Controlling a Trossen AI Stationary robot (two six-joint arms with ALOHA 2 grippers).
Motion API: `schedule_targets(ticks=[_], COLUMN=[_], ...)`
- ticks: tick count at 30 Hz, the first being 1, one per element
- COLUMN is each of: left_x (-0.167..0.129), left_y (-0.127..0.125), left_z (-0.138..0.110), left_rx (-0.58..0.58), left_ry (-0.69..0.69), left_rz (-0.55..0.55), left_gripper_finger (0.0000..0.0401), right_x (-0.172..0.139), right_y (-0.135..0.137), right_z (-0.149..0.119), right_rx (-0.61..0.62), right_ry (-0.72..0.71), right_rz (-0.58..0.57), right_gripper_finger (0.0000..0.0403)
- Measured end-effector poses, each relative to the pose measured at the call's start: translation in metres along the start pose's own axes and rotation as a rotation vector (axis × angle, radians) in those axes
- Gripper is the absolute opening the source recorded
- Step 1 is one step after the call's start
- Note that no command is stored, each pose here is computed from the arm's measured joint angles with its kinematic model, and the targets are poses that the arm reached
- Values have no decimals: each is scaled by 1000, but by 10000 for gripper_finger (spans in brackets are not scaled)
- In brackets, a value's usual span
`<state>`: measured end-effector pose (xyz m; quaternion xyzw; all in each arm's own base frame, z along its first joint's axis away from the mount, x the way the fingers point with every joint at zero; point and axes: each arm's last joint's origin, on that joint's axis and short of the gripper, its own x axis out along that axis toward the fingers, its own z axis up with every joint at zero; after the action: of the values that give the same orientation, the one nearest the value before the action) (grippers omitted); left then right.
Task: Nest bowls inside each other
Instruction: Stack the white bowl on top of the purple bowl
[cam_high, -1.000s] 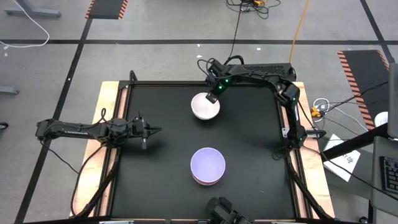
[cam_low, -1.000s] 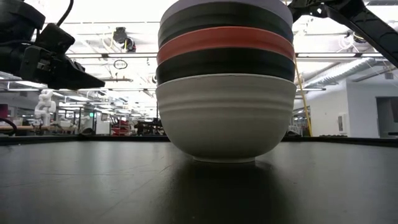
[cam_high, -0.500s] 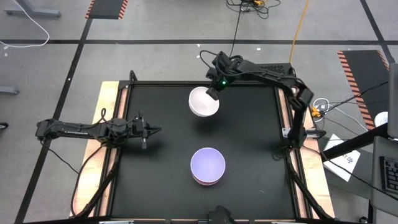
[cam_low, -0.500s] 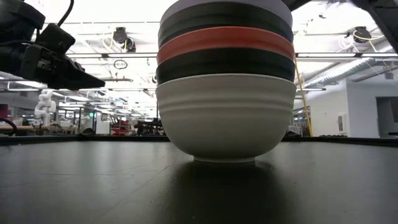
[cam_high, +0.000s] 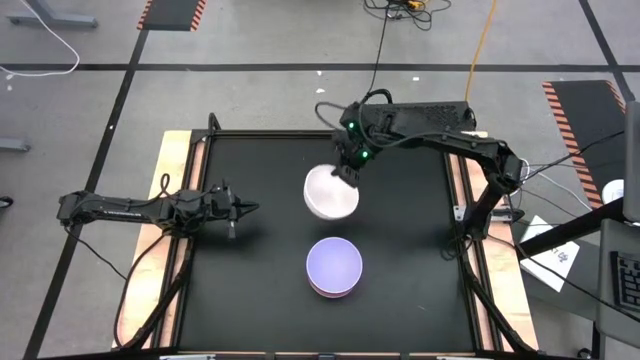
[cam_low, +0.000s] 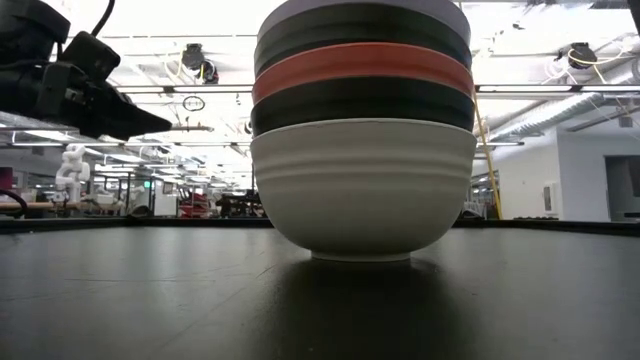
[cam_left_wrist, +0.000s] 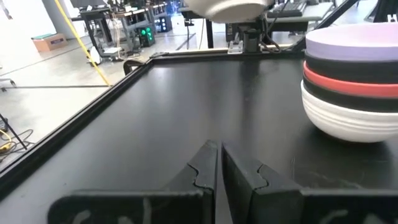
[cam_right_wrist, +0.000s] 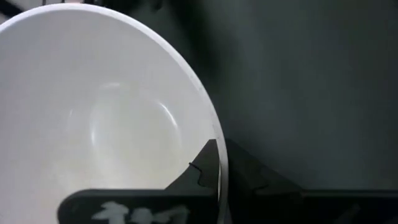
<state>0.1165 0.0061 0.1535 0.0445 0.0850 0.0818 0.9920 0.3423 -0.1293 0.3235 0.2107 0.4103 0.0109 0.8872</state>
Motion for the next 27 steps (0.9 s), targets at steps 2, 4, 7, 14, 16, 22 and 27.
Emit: schedule_targets(ticks=[2,4,7,14,16,22,27], left_x=[0,0,0,0,0,0,0], left_y=[0,0,0,0,0,0,0], left_z=[1,1,1,1,1,1,1], left_rx=[-5,-10,-13,-29,-28,-34,-37], left_ry=[-5,-11,-10,-10,-10,-11,-14], left_rz=[0,1,1,1,1,1,2], left_gripper_finger=[26,26,26,26,26,26,26], right_x=[5,8,13,19,22,30,35], right_y=[9,18,28,54,61,88,107], right_z=[-3,-5,-8,-15,-17,-25,-31], right_rx=[-10,-24,-45,-82,-90,-116,-144], right_ry=[28,49,71,112,127,160,173], right_rz=[15,21,-8,30,40,81,77], right_gripper_finger=[1,1,0,0,0,0,0])
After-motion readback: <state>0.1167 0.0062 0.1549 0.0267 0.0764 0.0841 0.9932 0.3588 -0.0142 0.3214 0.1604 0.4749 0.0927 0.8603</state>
